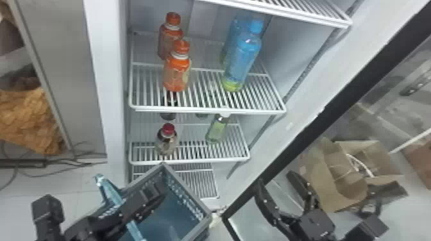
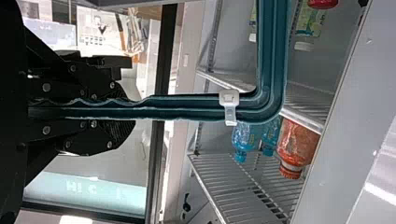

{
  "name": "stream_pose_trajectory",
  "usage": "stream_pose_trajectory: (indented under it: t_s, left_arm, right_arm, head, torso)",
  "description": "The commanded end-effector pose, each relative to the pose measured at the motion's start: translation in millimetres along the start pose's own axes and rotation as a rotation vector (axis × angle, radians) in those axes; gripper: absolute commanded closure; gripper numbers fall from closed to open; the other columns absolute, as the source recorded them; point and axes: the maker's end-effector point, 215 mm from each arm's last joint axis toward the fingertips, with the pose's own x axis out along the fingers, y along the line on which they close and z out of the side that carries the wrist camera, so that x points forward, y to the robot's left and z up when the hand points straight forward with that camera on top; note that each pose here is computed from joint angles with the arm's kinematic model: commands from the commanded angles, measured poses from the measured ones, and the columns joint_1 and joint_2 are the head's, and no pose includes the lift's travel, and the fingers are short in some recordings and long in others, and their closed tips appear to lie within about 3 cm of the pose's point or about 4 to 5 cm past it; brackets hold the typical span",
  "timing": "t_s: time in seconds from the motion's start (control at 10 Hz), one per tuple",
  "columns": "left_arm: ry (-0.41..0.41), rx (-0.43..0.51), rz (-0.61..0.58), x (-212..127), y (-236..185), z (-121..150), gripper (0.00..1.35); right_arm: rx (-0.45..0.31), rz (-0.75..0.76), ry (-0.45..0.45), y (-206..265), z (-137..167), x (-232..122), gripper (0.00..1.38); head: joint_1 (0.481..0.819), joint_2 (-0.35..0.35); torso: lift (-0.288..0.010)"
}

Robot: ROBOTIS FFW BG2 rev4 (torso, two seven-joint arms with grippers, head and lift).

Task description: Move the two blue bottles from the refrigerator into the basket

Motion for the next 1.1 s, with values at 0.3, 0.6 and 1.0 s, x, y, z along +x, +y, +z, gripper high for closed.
stream_pose_trajectory:
  t_s: [0.3,0.6,1.0]
  left_arm:
    - [0.005,0.0,0.008,0,2,-2,1.2]
    - [0.014,-0.003,0.019,-2,5,-5,1.2]
    - [0.01,-0.003,0.014,-3,4,-3,1.2]
  right_arm:
    - [0.012,-0.002,-0.003,0,-2,2,0.12]
    - [0.022,-0.001,-0.007,0,-2,3,0.12]
    - [0.027,0.013,-0.056,2,19,22,0.12]
  head:
    - [0.695,-0.35]
    - [0.695,-0.35]
    - [0.695,-0.35]
  torso:
    - [0.0]
    - [0.0]
    - [0.0]
